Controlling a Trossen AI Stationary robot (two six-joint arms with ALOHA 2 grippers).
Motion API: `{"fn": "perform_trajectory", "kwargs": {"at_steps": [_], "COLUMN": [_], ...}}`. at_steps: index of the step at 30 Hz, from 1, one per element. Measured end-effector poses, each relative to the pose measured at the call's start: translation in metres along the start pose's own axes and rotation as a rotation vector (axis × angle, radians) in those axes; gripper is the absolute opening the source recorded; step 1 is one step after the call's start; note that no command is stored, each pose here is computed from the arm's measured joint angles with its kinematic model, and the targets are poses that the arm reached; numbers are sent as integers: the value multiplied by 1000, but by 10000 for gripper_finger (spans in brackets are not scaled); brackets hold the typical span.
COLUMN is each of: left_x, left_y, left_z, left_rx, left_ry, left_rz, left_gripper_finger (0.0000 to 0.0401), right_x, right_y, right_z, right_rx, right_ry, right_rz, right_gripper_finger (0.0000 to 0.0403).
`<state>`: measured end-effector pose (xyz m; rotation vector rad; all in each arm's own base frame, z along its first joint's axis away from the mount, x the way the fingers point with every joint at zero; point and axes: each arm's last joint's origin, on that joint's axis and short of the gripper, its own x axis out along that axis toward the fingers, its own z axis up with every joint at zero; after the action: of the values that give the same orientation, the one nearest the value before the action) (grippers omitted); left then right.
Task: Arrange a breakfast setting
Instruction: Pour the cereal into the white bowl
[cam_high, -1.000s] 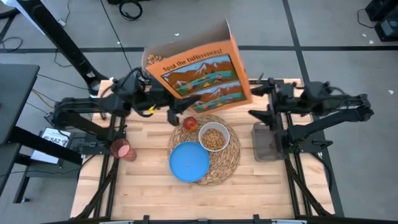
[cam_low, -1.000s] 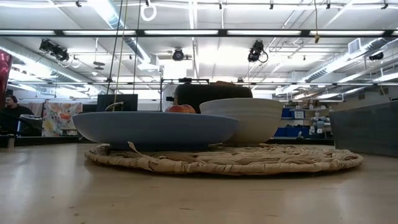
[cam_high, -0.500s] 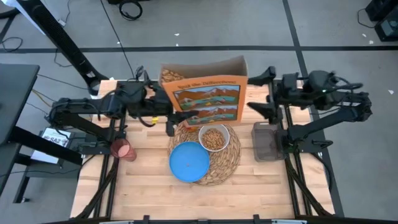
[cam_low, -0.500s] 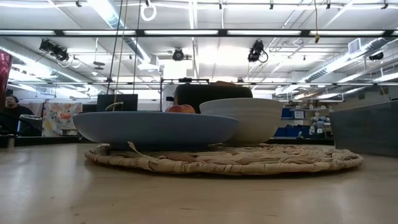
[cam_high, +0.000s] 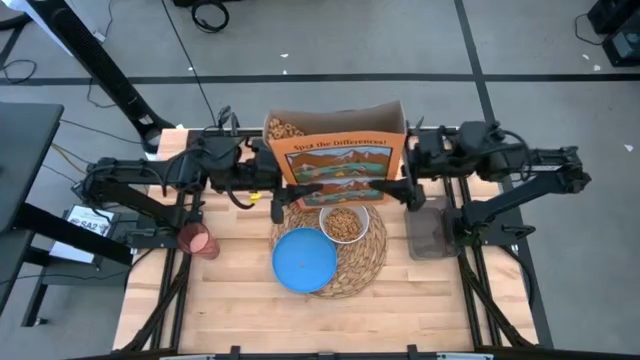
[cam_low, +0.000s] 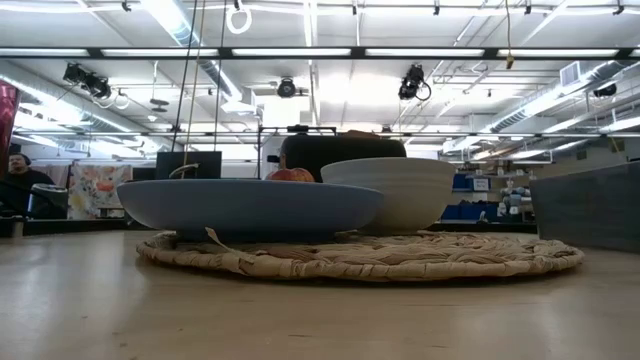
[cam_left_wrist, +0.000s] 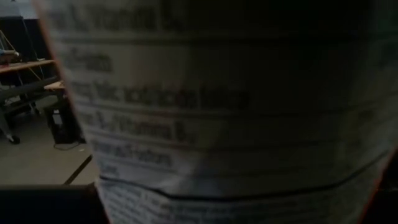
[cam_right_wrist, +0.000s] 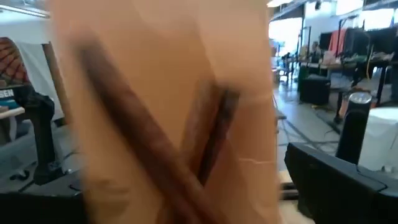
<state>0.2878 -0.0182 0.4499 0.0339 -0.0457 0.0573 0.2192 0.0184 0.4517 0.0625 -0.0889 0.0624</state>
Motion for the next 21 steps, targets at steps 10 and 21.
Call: {"fn": "perform_trajectory", "kwargs": {"at_steps": [10,21], "left_x": [4,-4], "left_y": [-1,1], "left_z": [-4,1], "left_rx": [1,-15], "left_ry": [18,15], "left_rz": [3,19], "left_gripper_finger": [231,299], "right_x": [21,14], "right_y": [-2,-4], "right_z": [-15,-12], "right_rx": [35,20], "right_ry": [64,60], "right_rz": [14,0], "right_gripper_finger": [267,175]}}
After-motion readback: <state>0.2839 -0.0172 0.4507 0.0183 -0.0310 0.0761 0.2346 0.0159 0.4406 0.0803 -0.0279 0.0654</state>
